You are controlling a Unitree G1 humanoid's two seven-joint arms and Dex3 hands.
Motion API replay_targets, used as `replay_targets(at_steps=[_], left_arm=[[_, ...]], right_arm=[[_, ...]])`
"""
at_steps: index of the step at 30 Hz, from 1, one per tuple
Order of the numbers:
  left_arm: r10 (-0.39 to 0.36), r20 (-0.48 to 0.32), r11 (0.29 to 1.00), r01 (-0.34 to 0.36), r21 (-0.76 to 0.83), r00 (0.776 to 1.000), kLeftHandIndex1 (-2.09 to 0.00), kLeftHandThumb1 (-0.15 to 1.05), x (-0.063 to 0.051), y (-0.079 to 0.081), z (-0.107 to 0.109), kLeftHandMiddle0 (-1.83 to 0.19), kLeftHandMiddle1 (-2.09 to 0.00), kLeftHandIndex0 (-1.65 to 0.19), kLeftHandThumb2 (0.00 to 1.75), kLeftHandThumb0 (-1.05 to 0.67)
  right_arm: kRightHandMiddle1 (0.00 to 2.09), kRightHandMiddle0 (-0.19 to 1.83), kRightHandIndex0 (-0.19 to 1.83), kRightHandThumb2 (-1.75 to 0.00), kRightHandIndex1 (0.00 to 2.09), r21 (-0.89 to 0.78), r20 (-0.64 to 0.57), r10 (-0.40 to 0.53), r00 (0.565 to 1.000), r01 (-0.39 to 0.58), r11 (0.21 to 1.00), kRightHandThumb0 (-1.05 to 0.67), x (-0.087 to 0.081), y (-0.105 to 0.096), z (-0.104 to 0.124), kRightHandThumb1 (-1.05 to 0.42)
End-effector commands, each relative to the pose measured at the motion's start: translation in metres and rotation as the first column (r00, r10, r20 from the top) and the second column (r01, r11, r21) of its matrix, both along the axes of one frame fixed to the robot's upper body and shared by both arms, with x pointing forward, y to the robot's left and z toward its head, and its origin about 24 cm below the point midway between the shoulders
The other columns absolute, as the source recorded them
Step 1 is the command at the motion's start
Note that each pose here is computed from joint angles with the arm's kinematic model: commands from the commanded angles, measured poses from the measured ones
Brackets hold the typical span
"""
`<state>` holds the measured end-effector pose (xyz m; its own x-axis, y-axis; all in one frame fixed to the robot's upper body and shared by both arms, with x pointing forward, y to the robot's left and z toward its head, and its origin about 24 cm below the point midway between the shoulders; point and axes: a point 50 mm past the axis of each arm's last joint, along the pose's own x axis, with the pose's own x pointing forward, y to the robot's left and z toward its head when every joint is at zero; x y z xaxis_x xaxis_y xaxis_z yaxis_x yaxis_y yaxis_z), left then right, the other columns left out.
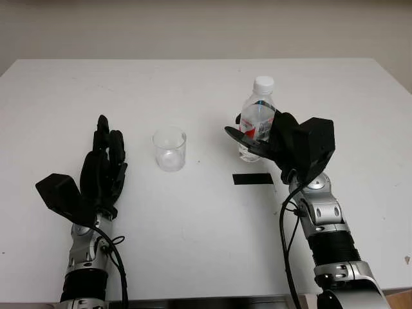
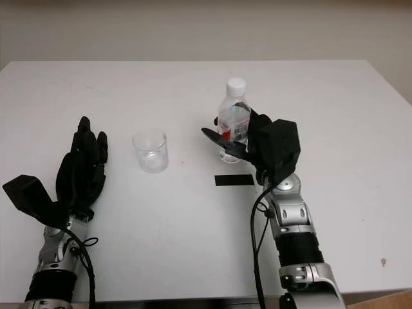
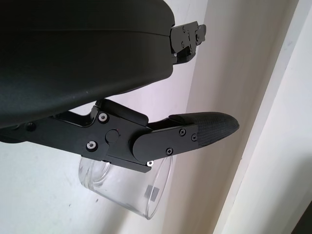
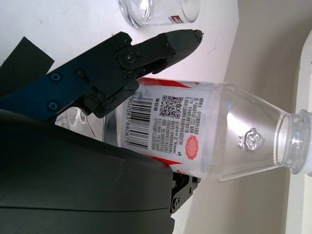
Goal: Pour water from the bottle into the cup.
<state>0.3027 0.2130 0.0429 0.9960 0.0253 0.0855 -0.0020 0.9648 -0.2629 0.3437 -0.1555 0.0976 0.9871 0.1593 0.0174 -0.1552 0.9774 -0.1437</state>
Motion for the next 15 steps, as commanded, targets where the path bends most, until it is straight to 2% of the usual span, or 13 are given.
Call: replay_targets(at_steps=[1, 6, 15], left_arm=[[0.004, -0.079, 1.0, -0.006, -0.015, 0.997, -0.05, 1.05, -0.011, 0.002, -0.02, 0.16, -0.05, 0.19, 0.57, -0.68], [0.001, -0.079, 1.0, -0.002, -0.007, 0.997, -0.04, 1.05, -0.013, 0.004, -0.019, 0.17, -0.05, 0.19, 0.57, -0.68], [0.001, -0.08, 1.0, -0.001, -0.006, 0.997, -0.03, 1.05, -0.014, 0.007, -0.017, 0.17, -0.05, 0.19, 0.55, -0.69]], right_arm=[[2.09, 0.85, 1.35, -0.36, 2.09, 0.018, 0.019, 0.011, 1.0, -0.011, 1.0, -0.37, -0.001, 0.003, 0.002, -1.05], [2.09, 0.91, 1.41, -0.36, 2.09, 0.021, -0.015, -0.006, 1.0, 0.007, 1.0, -0.38, -0.005, 0.001, -0.006, -1.05], [2.09, 0.88, 1.39, -0.35, 2.09, 0.027, -0.049, -0.023, 0.999, 0.025, 0.999, -0.4, -0.014, -0.004, -0.019, -1.05]])
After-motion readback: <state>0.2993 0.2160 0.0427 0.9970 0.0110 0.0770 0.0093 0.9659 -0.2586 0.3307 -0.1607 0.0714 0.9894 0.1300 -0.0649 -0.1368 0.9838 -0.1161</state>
